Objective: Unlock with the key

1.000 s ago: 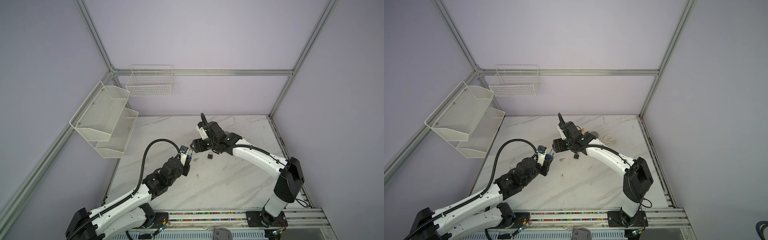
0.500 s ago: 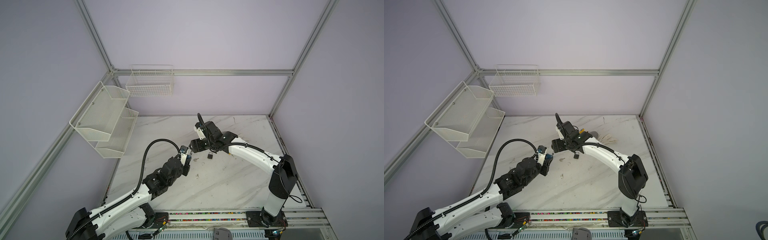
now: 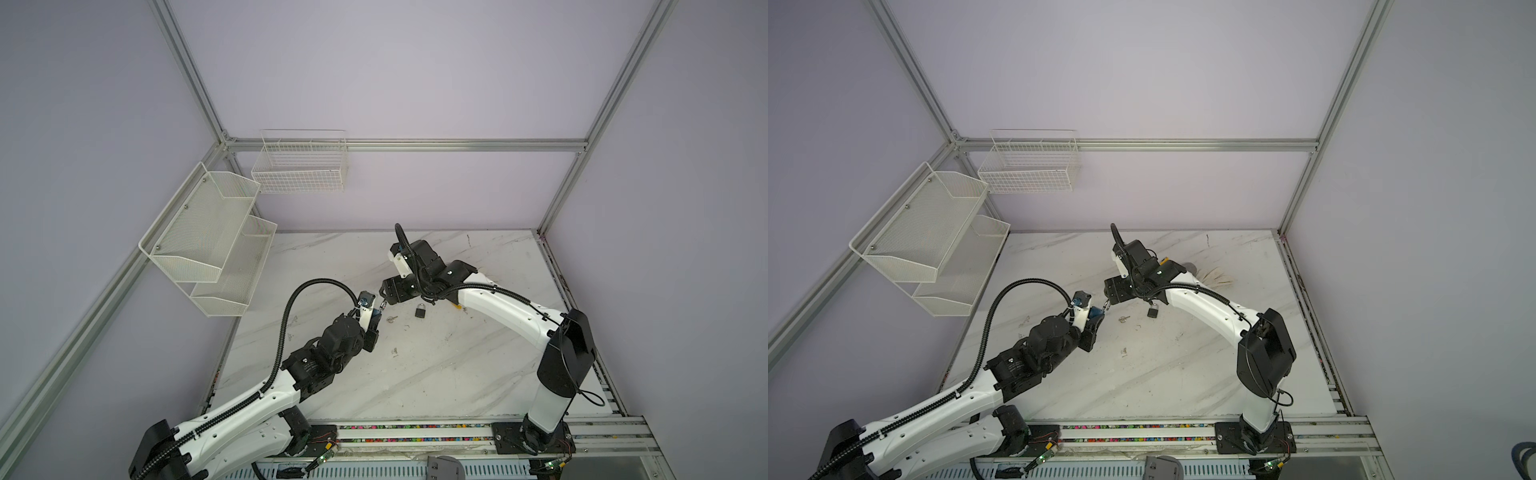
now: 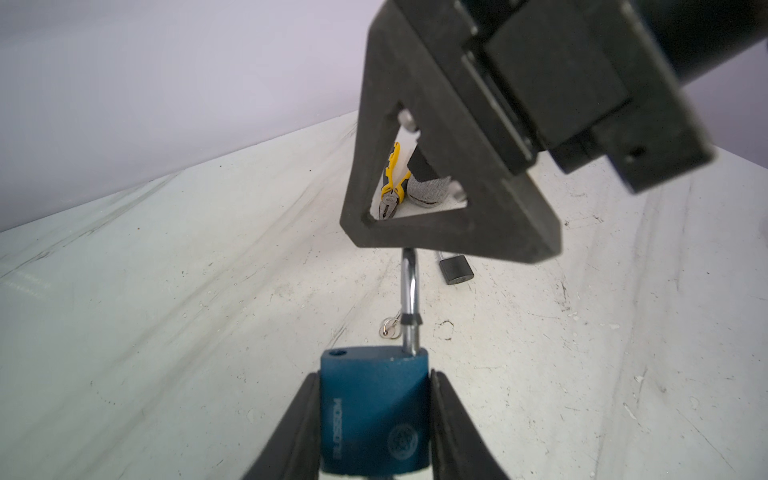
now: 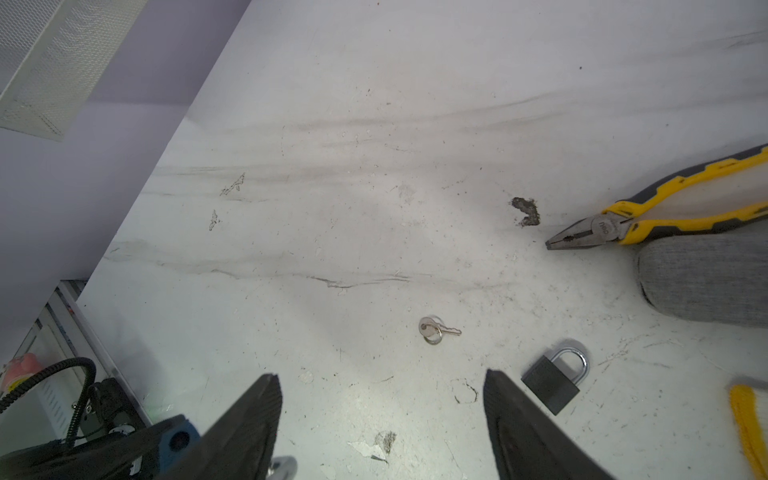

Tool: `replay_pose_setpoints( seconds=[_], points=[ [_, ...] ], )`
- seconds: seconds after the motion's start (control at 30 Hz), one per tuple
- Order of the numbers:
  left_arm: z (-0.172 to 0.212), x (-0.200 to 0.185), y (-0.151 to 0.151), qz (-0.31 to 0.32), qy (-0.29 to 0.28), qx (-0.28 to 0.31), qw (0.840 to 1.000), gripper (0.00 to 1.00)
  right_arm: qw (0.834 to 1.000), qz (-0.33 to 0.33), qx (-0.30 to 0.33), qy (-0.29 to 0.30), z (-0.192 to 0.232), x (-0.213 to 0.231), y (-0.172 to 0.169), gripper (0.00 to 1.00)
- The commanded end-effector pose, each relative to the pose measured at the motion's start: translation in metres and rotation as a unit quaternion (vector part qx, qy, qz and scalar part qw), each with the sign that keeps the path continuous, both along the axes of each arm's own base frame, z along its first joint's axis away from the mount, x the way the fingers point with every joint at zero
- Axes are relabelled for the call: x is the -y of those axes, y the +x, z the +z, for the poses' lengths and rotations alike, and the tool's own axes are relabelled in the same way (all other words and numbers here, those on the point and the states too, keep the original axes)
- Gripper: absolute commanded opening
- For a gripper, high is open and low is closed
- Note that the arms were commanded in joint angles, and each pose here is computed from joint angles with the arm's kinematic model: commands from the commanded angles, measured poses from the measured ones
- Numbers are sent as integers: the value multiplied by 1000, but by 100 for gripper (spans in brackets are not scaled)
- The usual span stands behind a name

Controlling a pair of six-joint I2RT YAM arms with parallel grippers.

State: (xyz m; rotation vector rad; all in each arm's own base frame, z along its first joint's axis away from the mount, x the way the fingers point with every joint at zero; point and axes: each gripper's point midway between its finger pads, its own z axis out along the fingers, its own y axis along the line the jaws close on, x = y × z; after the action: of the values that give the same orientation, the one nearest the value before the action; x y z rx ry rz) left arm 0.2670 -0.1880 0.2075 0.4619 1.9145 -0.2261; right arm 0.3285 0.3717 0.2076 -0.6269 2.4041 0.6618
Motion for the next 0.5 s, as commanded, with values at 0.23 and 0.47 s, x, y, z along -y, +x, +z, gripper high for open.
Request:
replay_pose_setpoints(
  seconds=[0.23,0.47],
  points=[
    [17,-4,4,13,-27,43,999,0,999,37,-19,-6,-1,12,-19,81],
    [18,-3,4,13,-31,44,998,0,999,30,-20,1,2,22,-17,82]
  ],
)
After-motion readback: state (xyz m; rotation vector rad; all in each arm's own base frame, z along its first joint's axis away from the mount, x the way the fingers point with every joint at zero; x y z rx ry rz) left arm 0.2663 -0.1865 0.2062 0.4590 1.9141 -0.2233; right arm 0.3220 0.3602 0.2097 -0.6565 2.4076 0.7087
